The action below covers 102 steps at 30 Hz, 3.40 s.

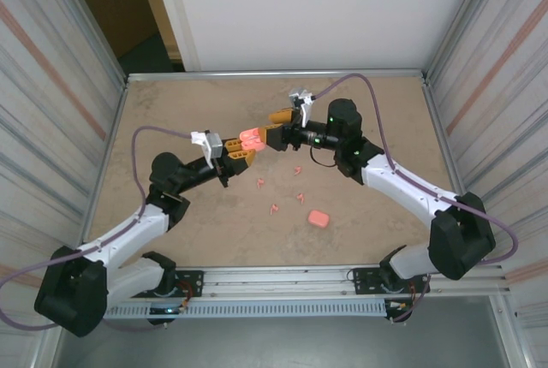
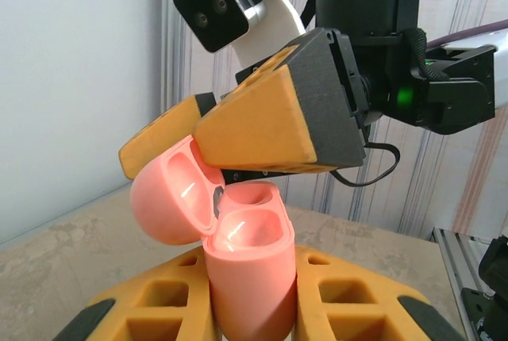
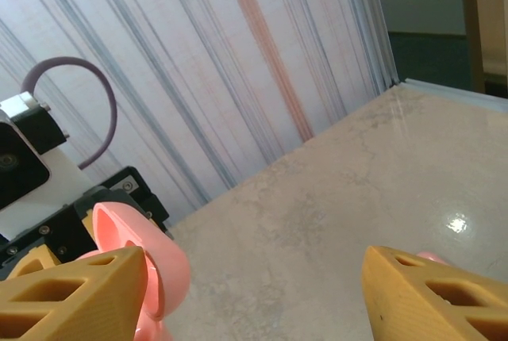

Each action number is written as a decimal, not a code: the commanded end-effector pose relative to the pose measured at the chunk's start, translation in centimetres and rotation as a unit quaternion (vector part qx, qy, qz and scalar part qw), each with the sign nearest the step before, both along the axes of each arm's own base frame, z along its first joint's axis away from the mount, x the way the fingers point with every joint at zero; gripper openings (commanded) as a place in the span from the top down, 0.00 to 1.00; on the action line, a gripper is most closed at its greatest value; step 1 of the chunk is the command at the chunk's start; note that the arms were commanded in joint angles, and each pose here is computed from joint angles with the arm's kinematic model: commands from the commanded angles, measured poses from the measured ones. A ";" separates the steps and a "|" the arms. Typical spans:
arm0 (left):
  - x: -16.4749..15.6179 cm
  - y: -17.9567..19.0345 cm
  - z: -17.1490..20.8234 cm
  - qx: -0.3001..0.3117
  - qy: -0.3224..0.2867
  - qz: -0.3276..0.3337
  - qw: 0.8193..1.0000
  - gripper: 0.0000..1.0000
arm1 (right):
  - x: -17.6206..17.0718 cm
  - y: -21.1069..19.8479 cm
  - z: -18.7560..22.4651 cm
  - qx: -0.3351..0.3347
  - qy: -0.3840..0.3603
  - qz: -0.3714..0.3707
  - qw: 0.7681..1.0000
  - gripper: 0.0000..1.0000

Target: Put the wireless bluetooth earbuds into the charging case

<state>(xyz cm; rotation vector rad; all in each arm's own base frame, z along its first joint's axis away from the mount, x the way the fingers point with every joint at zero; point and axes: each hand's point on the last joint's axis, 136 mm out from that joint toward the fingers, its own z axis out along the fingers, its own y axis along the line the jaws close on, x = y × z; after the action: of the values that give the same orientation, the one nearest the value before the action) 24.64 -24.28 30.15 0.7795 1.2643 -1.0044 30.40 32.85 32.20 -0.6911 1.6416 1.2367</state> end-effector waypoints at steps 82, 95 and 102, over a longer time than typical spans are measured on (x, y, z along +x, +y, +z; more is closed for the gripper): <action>-2.7 5.5 0.0 0.037 -0.044 0.142 0.988 1.00 | 1.3 5.0 -29.5 -0.417 0.191 0.081 0.885 0.54; -2.7 5.4 0.0 0.037 -0.044 0.142 0.988 1.00 | 0.0 4.5 -30.5 -0.437 0.202 0.096 0.871 0.58; -2.7 5.4 0.2 0.036 -0.046 0.141 0.988 1.00 | -0.7 4.0 -30.3 -0.449 0.198 0.093 0.866 0.59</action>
<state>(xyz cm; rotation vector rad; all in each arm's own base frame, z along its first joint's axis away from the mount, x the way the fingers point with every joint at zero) 22.07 -18.91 29.50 0.6697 1.3394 -0.7062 31.67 37.50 2.54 -1.1630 2.5334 0.7211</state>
